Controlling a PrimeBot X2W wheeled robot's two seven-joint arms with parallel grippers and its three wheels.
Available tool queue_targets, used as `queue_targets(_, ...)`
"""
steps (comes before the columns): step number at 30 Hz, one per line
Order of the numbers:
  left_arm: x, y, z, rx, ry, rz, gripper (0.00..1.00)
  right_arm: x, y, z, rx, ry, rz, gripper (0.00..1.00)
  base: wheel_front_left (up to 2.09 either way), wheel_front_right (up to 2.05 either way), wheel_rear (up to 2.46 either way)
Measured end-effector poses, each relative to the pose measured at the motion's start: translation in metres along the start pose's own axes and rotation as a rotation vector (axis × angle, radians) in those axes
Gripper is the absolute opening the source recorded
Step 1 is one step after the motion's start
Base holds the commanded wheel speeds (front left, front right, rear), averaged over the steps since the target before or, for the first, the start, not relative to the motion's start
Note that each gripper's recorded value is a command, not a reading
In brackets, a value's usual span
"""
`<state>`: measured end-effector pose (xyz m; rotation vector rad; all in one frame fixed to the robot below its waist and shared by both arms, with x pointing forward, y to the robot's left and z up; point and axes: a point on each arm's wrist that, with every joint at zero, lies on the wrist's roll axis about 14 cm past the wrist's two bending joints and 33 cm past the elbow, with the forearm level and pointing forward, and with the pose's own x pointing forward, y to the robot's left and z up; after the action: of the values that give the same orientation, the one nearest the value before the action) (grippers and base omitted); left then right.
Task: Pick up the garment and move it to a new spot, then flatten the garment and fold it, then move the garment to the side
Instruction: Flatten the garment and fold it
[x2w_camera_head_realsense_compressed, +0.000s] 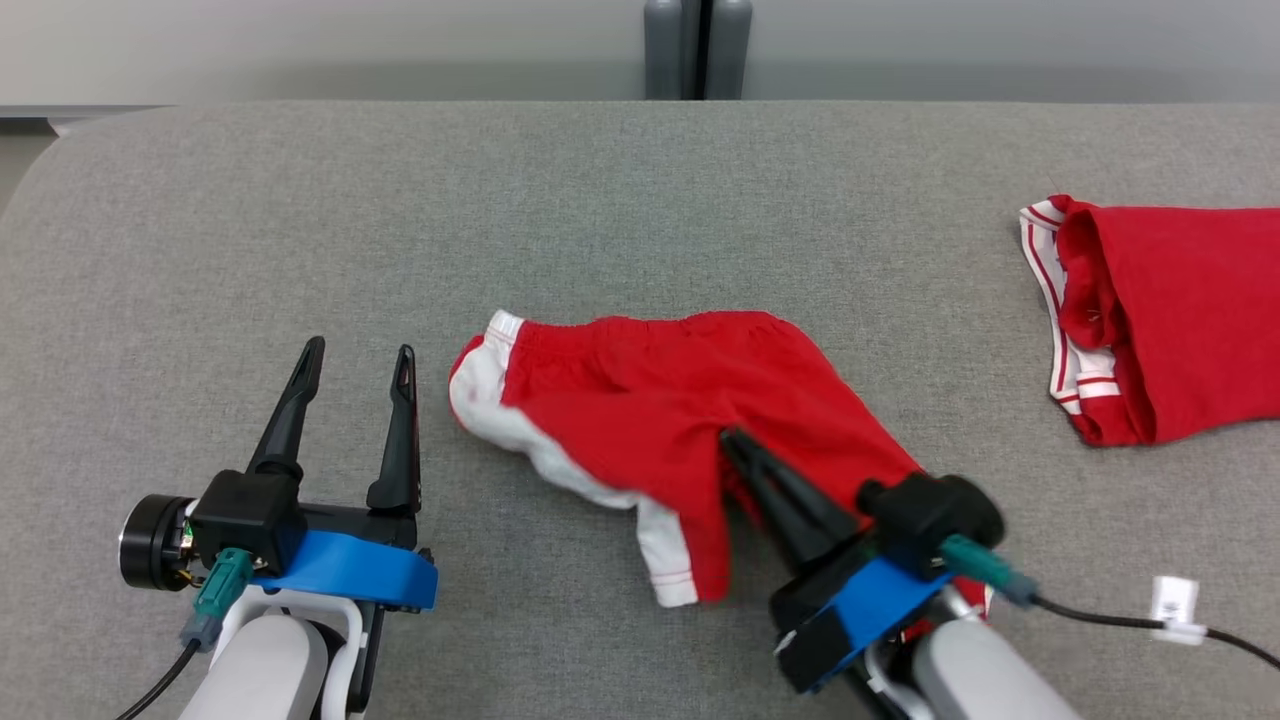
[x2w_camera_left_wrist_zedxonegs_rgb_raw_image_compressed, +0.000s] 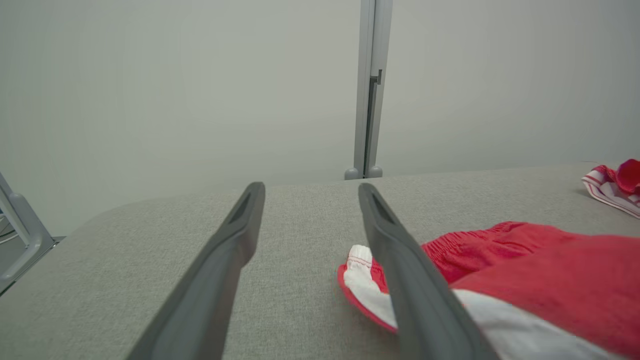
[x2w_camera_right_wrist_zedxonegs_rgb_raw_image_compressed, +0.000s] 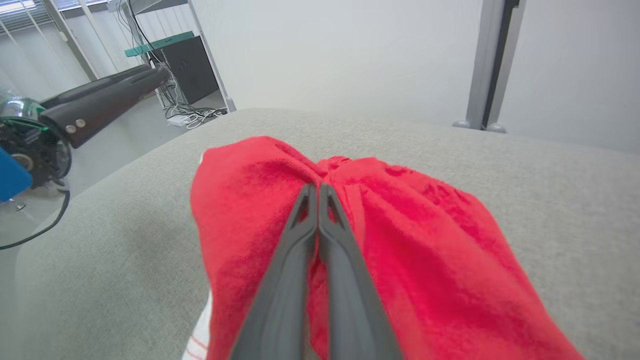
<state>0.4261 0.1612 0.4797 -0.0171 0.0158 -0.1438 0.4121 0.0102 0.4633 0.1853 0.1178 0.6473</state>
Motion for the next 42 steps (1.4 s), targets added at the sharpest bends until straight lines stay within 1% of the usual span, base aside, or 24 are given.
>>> queue_targets(5,0.002,-0.003,0.000,-0.003,-0.003,-0.008,1.00,-0.014,-0.044,0.026,-0.034,-0.031,-0.121,0.00,0.00,0.00,0.00)
queue_targets(8,0.003,-0.004,-0.002,-0.005,0.002,-0.009,1.00,-0.026,-0.078,0.022,-0.033,0.014,-0.214,0.00,0.00,0.00,0.00)
queue_targets(10,0.003,-0.005,-0.004,-0.006,0.008,-0.010,1.00,-0.035,-0.099,0.008,-0.018,0.081,-0.268,0.00,0.00,0.00,0.00)
queue_targets(11,0.002,-0.005,-0.006,-0.006,0.011,-0.011,1.00,-0.040,-0.106,-0.001,0.013,0.104,-0.295,0.00,0.00,0.00,0.00)
queue_targets(12,0.002,-0.004,-0.008,-0.007,0.017,-0.008,1.00,-0.047,-0.118,-0.016,0.039,0.150,-0.335,0.11,0.00,0.00,0.00)
queue_targets(13,0.002,-0.004,-0.008,-0.007,0.019,-0.007,1.00,-0.049,-0.123,-0.020,0.062,0.155,-0.354,0.45,0.00,0.00,0.00)
queue_targets(14,0.003,-0.004,-0.008,-0.008,0.018,-0.007,1.00,-0.051,-0.126,-0.024,0.073,0.160,-0.368,0.95,0.00,0.00,0.00)
queue_targets(15,0.003,-0.004,-0.009,-0.008,0.019,-0.007,1.00,-0.054,-0.129,-0.027,0.078,0.161,-0.380,1.00,0.00,0.00,0.00)
queue_targets(18,0.003,-0.004,-0.008,-0.008,0.018,-0.006,1.00,-0.056,-0.133,-0.023,0.092,0.118,-0.404,1.00,0.00,0.00,0.00)
queue_targets(21,0.003,-0.004,-0.006,-0.008,0.013,-0.007,1.00,-0.059,-0.138,-0.010,0.075,0.056,-0.422,1.00,0.00,0.00,0.00)
queue_targets(25,0.002,-0.005,-0.001,-0.007,0.000,-0.006,1.00,-0.072,-0.145,0.016,0.011,-0.035,-0.452,1.00,0.00,0.00,0.00)
queue_targets(27,0.000,-0.004,0.000,-0.005,-0.004,0.002,1.00,-0.081,-0.147,0.033,-0.041,-0.088,-0.470,1.00,0.00,0.00,0.00)
queue_targets(31,-0.006,-0.003,0.005,-0.001,-0.014,0.015,1.00,-0.096,-0.139,0.062,-0.122,-0.171,-0.485,1.00,0.00,0.00,0.00)
queue_targets(35,-0.013,-0.002,0.006,0.006,-0.014,0.024,1.00,-0.110,-0.121,0.075,-0.160,-0.203,-0.488,1.00,0.00,0.00,0.00)
queue_targets(42,-0.025,-0.004,0.008,0.015,-0.005,0.017,1.00,-0.138,-0.106,0.070,-0.137,-0.175,-0.523,1.00,0.00,0.00,0.00)
